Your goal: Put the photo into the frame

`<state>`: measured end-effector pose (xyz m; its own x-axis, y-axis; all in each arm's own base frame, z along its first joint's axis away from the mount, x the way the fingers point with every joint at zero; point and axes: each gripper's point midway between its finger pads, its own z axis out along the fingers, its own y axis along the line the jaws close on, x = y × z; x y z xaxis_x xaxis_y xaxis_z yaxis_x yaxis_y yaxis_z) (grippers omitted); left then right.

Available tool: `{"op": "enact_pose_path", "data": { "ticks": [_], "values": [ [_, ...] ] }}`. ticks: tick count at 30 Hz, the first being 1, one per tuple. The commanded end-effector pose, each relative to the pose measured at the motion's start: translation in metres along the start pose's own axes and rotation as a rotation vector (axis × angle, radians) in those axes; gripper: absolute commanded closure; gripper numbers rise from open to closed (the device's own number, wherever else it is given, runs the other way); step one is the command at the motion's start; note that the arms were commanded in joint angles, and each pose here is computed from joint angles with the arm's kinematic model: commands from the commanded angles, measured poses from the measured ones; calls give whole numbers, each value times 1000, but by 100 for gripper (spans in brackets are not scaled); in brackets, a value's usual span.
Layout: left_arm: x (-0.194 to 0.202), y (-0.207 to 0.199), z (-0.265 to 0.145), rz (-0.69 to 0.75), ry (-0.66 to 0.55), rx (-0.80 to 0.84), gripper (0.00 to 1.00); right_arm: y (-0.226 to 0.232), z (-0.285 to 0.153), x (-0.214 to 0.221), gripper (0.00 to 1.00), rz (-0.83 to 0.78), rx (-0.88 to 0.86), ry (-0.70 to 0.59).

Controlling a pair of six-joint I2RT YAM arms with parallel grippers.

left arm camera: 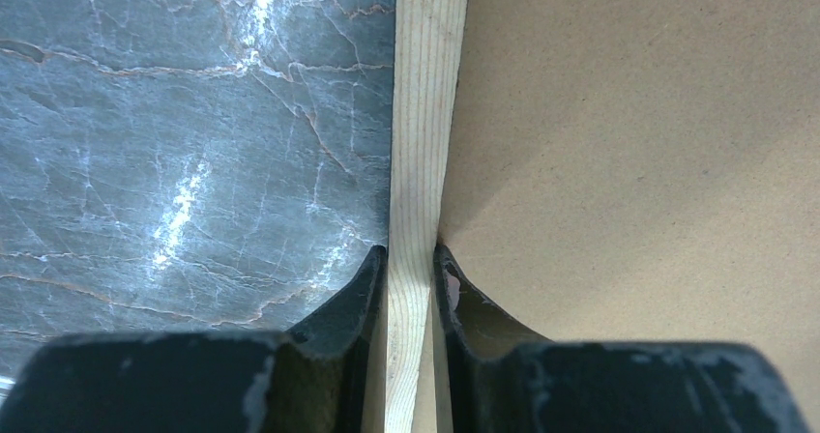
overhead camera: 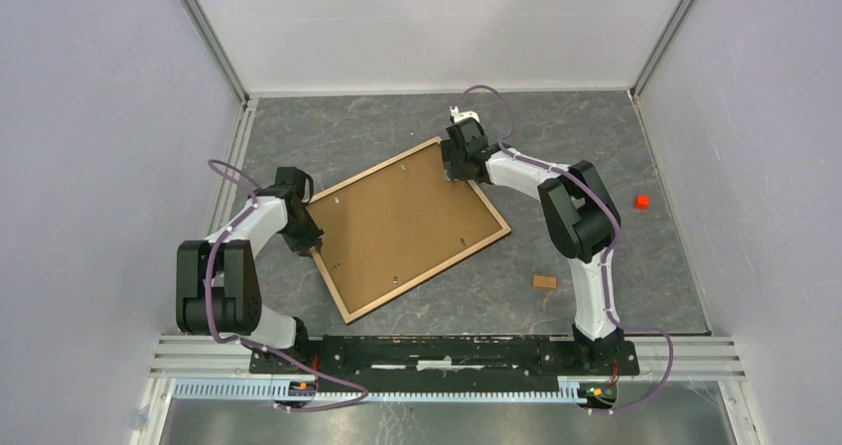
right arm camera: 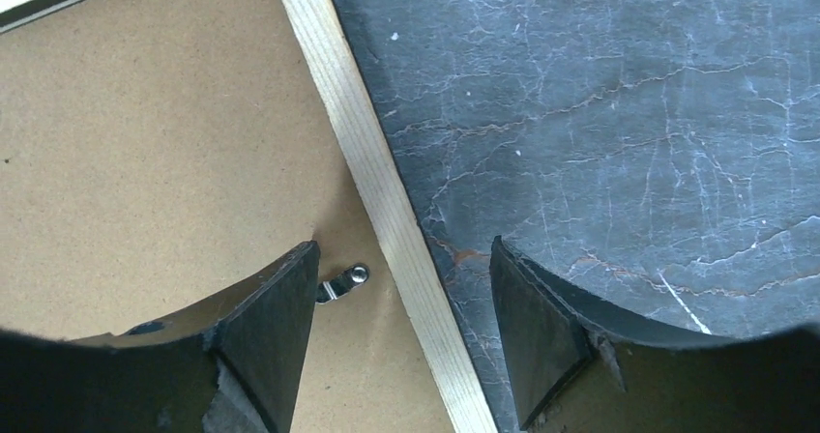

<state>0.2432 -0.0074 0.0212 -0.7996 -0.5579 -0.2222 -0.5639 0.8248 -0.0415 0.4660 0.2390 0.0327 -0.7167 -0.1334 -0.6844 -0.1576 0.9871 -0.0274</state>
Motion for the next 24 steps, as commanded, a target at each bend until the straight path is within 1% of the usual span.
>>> {"op": "enact_pose_path", "data": {
  "ticks": [1, 4, 10, 12, 18, 24],
  "values": [
    [-9, -4, 10, 30, -30, 10, 98, 5, -9, 9, 31, -51, -23, 48],
    [-9, -3, 10, 34, -28, 6, 98, 5, -14, 14, 35, -79, -44, 67],
    [-10, -3, 9, 34, -33, 4, 98, 8, -20, 19, 37, -98, -88, 76],
    [-11, -4, 9, 35, -33, 5, 98, 8, -18, 21, 40, -112, -95, 88],
    [-10, -4, 9, 36, -29, 7, 98, -7, -13, 24, 46, -122, -42, 100],
    [-10, -4, 9, 38, -31, 9, 98, -12, -11, 24, 57, -132, -18, 101]
  ]
}}
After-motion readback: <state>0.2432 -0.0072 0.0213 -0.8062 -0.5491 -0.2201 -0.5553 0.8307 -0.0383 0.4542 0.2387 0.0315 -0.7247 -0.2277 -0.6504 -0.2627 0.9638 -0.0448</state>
